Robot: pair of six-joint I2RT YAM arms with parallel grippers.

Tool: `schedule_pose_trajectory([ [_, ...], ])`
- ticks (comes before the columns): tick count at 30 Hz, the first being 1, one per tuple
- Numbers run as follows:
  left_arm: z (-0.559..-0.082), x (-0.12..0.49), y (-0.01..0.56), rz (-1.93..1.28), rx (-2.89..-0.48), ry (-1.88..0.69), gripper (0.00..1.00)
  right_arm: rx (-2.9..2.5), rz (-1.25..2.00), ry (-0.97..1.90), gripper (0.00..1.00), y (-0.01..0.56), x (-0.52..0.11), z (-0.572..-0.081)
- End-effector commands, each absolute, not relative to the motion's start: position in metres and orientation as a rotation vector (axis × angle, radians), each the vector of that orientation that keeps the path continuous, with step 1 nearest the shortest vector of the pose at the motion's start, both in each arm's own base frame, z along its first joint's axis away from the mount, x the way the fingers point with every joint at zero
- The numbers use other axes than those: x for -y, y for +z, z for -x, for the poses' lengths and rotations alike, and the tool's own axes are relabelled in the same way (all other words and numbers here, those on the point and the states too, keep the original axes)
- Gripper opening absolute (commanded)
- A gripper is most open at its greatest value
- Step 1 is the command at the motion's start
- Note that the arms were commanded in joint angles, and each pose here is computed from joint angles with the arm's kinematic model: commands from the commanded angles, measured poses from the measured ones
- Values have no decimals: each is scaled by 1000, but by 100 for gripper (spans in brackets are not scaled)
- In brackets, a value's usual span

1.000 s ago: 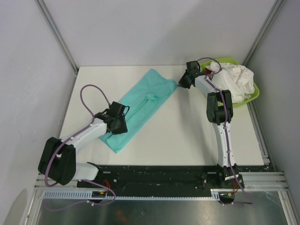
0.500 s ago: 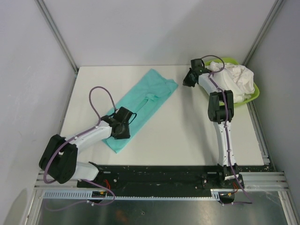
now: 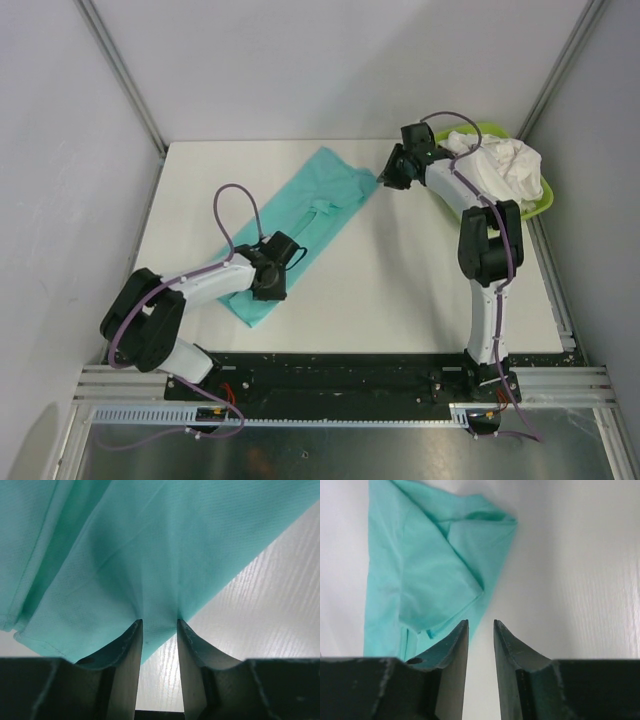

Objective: Fold and stack the t-shirts
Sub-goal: Rotate the tshirt 90 degrees

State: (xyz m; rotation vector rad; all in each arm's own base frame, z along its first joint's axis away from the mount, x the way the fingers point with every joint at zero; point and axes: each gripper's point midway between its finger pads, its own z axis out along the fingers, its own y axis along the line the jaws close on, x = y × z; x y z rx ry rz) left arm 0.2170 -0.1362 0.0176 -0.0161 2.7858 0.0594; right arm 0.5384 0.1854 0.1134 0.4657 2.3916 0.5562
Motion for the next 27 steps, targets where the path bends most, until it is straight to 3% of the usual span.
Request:
schedule_pose_trajectory([
  [1, -228, 151, 29, 21, -2745, 15, 38, -2389, -451, 592, 32, 125, -193, -520],
  [19, -225, 148, 17, -2, -2772, 75, 36, -2443, -411, 578, 33, 111, -204, -484],
  [27, -225, 151, 12, -21, -2783, 66, 28, -2433, -403, 587, 32, 118, -203, -476],
])
